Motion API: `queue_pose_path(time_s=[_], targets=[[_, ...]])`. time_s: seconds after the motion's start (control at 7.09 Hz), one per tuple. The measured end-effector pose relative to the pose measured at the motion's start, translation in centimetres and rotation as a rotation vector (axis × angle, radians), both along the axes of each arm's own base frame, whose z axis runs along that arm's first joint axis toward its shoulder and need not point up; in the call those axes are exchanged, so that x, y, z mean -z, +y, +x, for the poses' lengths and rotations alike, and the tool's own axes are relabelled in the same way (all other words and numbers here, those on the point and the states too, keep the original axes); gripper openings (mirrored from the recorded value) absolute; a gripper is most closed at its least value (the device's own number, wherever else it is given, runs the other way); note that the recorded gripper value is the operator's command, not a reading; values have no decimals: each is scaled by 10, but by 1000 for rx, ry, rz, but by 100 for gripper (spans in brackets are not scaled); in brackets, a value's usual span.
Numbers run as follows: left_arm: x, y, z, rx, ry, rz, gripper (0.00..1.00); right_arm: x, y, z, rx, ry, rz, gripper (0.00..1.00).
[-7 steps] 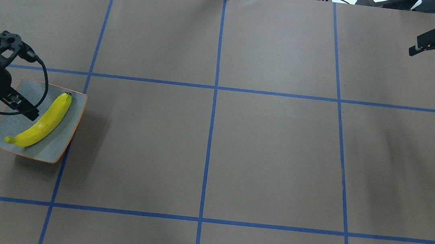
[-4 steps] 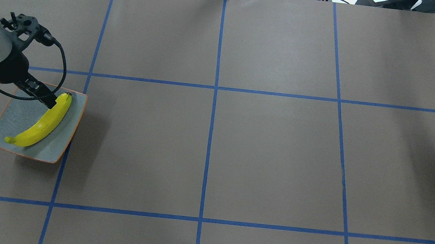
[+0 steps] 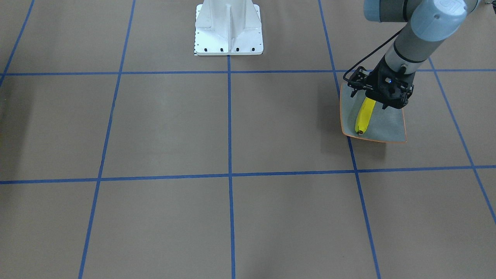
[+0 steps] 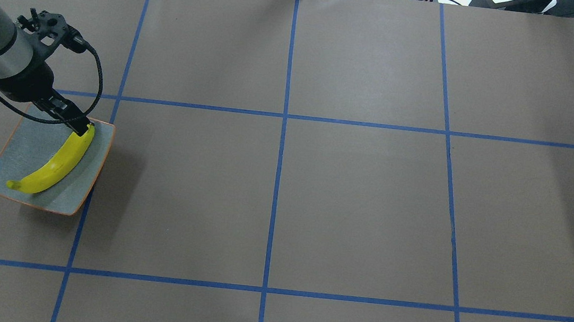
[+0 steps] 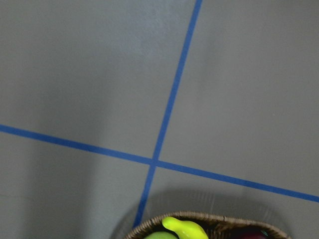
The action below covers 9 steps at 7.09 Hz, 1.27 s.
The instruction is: Transfer all bananas from basket to plate
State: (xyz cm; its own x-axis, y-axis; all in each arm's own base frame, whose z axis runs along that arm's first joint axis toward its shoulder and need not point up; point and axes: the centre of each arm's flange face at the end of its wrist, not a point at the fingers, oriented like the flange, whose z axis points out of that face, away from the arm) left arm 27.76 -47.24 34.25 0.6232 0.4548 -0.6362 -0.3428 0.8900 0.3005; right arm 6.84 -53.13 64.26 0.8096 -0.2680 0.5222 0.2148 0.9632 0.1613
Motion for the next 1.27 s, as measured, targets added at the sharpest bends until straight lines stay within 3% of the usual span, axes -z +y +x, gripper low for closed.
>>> queue_pose_path(time_s=[0.42,0.85,1.27], targets=[[11,-5,8,18,11,-7,100,-59,34,19,71,78,-45,99],[22,-3,16,29,24,-15,100,-112,41,21,72,83,-50,99],[27,2,28,23,26,-19,100,-135,45,21,71,81,-70,99]])
